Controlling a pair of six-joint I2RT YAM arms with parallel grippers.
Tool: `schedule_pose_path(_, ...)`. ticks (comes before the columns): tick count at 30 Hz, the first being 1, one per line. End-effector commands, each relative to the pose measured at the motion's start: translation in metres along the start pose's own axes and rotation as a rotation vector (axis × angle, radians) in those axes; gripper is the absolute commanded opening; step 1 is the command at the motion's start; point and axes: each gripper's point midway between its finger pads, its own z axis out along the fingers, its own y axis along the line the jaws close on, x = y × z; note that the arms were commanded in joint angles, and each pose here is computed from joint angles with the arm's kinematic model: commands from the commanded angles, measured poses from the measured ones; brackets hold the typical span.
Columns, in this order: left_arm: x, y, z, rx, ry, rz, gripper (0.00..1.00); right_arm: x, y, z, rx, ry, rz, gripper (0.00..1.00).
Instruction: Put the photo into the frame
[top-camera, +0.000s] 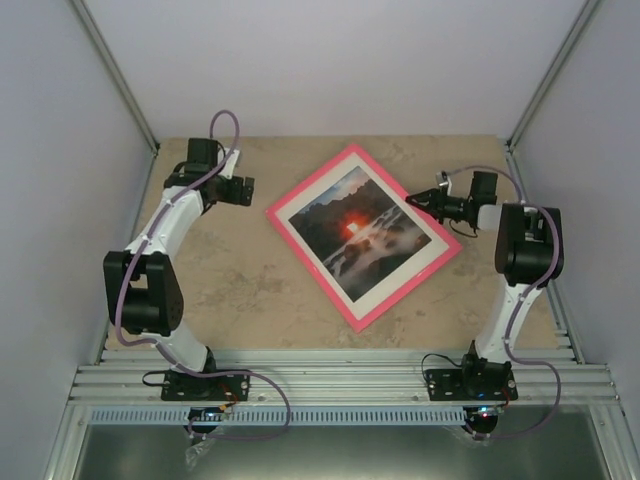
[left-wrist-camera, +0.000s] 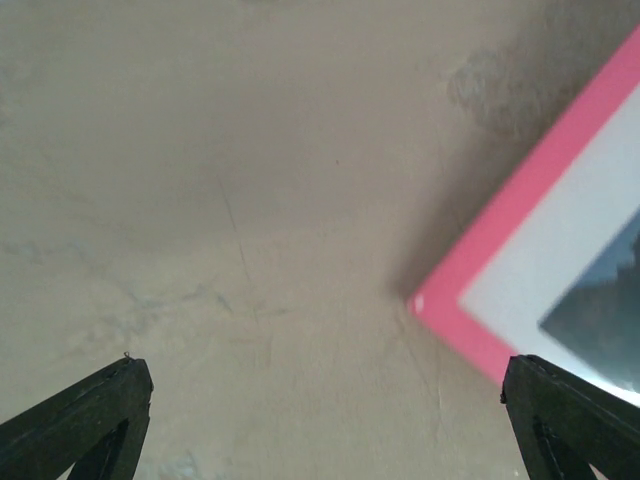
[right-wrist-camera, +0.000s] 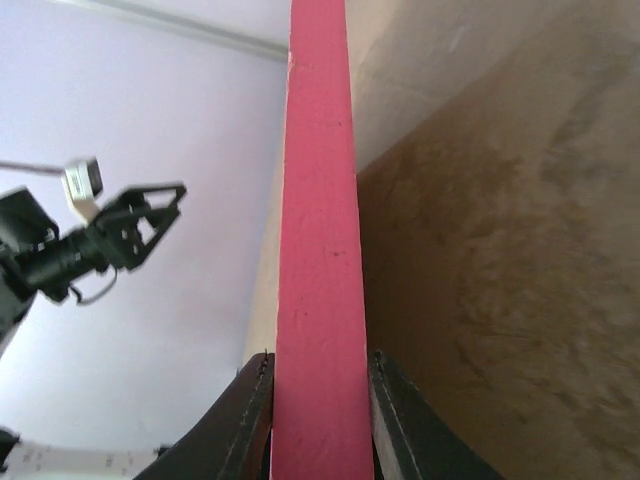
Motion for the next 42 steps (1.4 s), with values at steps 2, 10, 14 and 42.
schedule_pose_path(2,0.015,-0.012,-0.006,0.059,0.008,-0.025,0.98,-0.015,-0.007,-0.017,0.034,-0.205,0.080,0.00)
schedule_pose_path(10,0.042,-0.027,-0.003,0.139,0.052,-0.094,0.98,0.015,-0.002,-0.019,0.041,-0.342,0.133,0.00)
schedule_pose_path(14,0.055,-0.036,0.001,0.194,0.086,-0.131,0.97,0.027,0.006,-0.016,0.056,-0.384,0.130,0.01)
schedule_pose_path(42,0.129,-0.063,0.040,0.338,0.307,-0.376,0.91,0.087,-0.041,0.003,0.559,0.103,-0.341,0.90)
